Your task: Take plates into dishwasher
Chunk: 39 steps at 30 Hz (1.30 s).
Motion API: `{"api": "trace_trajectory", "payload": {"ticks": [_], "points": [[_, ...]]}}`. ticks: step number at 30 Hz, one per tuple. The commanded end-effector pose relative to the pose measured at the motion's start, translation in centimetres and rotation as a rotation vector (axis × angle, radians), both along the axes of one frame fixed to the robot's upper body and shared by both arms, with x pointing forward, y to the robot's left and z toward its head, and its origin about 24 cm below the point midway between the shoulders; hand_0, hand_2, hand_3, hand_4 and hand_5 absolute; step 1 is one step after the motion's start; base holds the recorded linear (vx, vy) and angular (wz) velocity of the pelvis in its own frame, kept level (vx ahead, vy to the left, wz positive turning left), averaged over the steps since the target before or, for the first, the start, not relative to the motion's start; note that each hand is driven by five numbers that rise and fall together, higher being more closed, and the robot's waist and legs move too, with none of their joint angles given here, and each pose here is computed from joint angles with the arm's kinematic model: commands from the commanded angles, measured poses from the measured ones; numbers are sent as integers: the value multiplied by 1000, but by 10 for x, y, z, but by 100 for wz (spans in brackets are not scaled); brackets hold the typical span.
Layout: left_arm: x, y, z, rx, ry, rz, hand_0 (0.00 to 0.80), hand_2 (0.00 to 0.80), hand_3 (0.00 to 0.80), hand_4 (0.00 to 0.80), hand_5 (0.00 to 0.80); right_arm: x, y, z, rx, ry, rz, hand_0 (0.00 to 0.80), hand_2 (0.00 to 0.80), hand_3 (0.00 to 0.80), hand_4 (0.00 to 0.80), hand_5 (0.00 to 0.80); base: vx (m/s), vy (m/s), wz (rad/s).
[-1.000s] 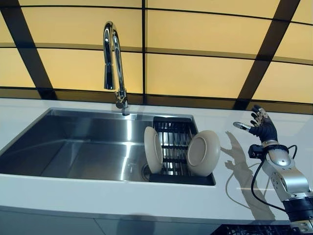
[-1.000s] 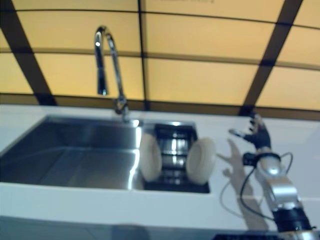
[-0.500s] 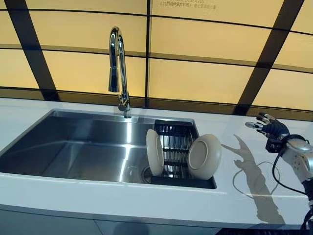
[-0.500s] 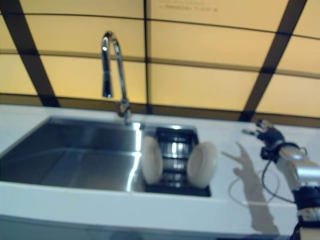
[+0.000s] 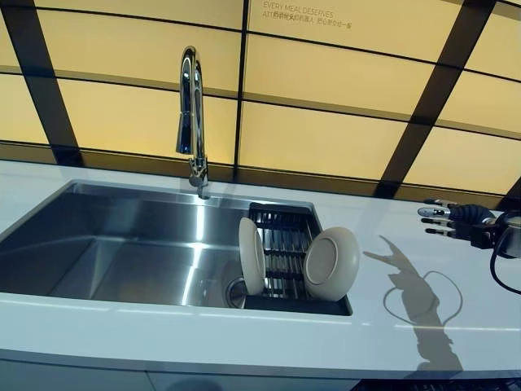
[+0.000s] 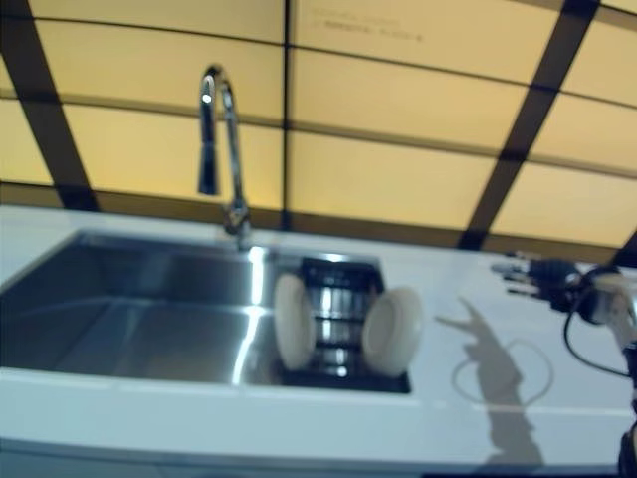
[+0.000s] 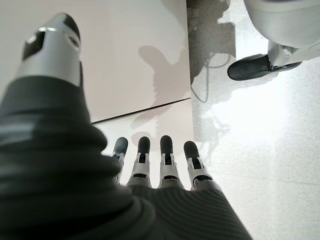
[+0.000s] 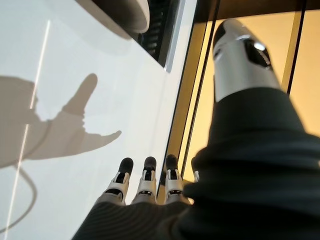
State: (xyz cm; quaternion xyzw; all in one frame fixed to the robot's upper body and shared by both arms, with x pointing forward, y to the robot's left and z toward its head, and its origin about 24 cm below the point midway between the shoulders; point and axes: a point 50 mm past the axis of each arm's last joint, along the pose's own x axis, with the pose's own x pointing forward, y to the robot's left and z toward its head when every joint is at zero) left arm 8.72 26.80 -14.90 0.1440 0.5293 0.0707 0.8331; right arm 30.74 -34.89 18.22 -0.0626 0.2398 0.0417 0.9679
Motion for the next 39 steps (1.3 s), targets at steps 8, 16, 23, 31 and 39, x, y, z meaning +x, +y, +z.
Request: {"api": "trace_trajectory", "payload": {"ticks": [8, 16, 23, 31, 39], "points": [[34, 5, 11, 35, -80, -66, 0, 0, 0, 0, 0, 0, 74, -3, 129, -125, 161, 0, 0, 0, 0, 0, -70, 58, -14], [48, 1, 14, 26, -100, -76, 0, 0, 0, 0, 0, -15, 115, -30, 170, -107, 268, 0, 0, 0, 0, 0, -68, 62, -12], [47, -2, 12, 25, -87, -78, 0, 0, 0, 0, 0, -25, 146, -57, 238, -81, 304, 0, 0, 0, 0, 0, -43, 24, -2], [42, -8, 8, 20, -73, -91, 0, 0, 0, 0, 0, -33, 158, -95, 283, -78, 263, 0, 0, 0, 0, 0, 0, 0, 0], [40, -17, 5, 4, -62, -120, 0, 0, 0, 0, 0, -39, 160, -135, 317, -72, 243, 0, 0, 0, 0, 0, 14, -1, 2]]}}
